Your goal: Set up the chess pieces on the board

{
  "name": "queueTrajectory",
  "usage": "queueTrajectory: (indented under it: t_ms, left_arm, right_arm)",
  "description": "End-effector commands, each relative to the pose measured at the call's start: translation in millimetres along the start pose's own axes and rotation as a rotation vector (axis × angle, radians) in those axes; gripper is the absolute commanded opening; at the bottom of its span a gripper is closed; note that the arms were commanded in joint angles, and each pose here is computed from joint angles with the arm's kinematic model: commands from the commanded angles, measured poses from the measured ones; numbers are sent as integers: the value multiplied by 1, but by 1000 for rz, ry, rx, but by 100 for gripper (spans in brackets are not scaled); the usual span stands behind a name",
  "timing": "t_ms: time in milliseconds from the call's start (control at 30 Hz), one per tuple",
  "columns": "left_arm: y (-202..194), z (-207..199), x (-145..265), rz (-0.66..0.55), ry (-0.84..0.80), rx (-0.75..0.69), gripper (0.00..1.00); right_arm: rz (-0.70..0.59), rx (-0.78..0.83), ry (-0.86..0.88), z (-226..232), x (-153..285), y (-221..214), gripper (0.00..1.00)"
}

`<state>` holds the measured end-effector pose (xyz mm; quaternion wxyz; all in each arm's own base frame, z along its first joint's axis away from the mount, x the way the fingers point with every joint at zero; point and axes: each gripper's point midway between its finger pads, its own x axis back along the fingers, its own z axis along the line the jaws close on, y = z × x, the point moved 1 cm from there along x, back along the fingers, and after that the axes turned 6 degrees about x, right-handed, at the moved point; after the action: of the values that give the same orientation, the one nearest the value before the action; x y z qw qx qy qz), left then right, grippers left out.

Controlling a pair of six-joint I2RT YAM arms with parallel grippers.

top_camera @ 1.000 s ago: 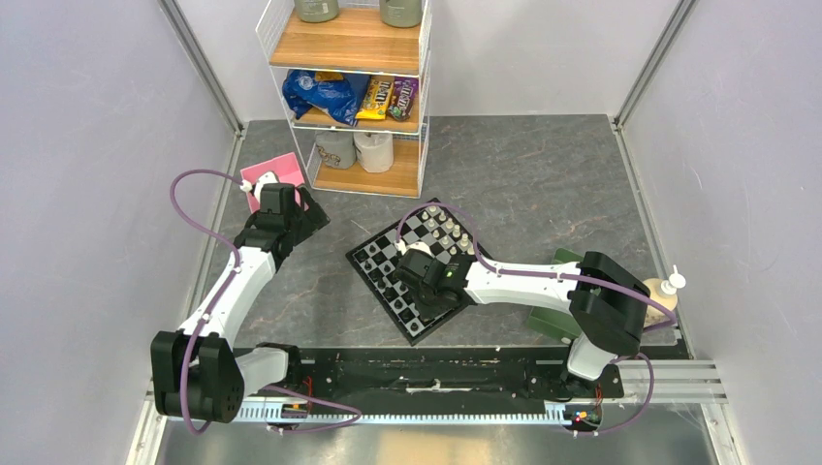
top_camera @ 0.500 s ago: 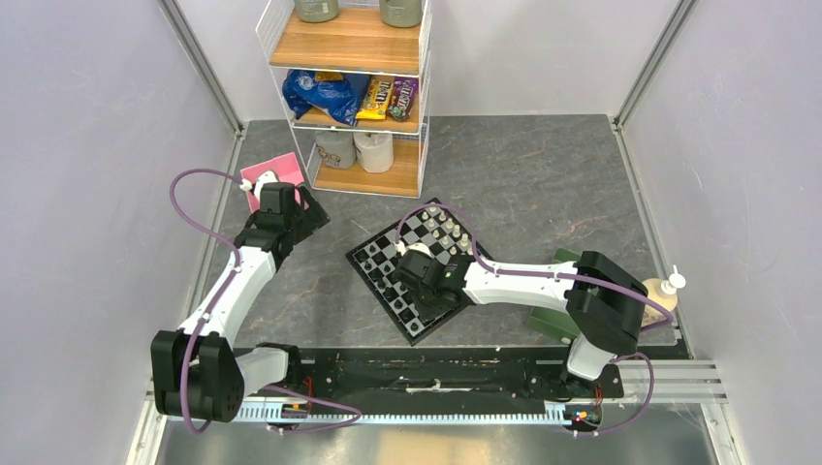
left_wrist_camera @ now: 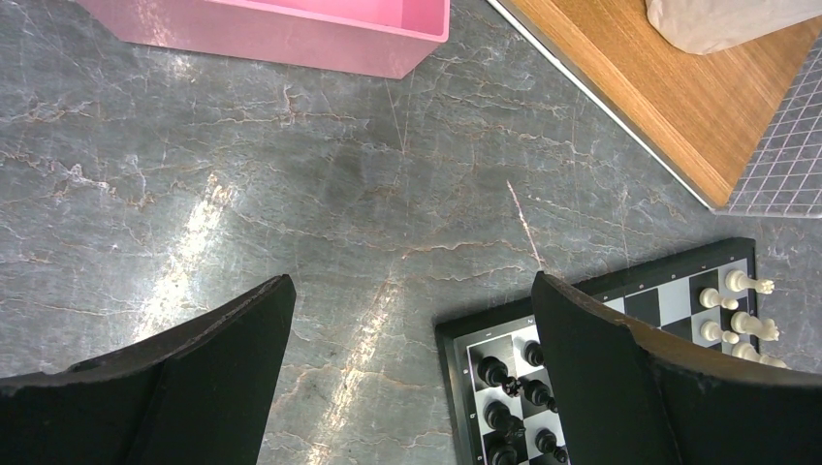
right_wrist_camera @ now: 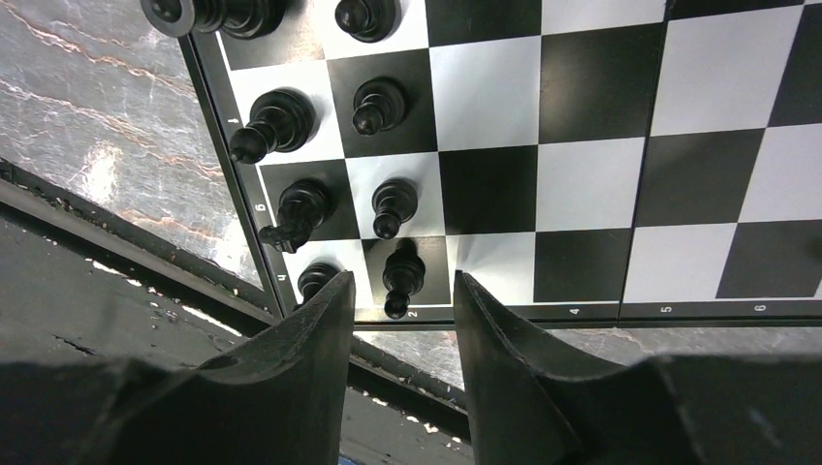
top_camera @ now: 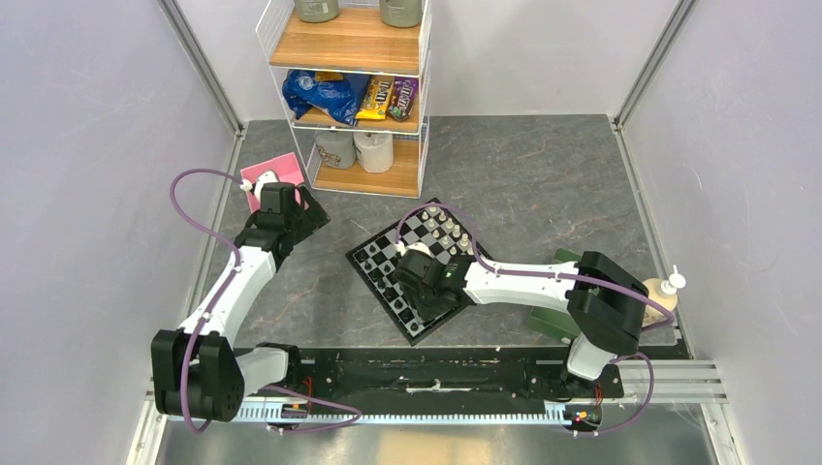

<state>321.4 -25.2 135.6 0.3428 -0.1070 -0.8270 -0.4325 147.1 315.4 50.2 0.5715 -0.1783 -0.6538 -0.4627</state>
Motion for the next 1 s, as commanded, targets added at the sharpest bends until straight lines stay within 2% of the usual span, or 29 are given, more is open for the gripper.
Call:
queueTrajectory:
  t_ms: [0, 267, 433, 533, 700, 967]
  left_arm:
    - [10, -4, 1, -32, -22, -13, 100]
    - [8, -4, 1, -30, -24, -6, 100]
    - [7, -6, 0, -29, -35, -1, 100]
    - [8, -7, -1, -32, -40, -1, 100]
    - [12, -9, -2, -30, -30, 2, 100]
    - [23, -11, 2, -40, 2, -11, 100]
  right_arm:
    - [-83, 7, -2, -1, 21, 15, 52]
    - [-234, -1, -147, -34, 53, 36, 80]
    - [-302, -51, -318, -80, 69, 51, 93]
    - [-307, -139, -391, -120, 76, 58, 97]
    - [-336, -321, -487, -194, 91, 65, 97]
    - [-401, -719, -434, -291, 104, 46, 97]
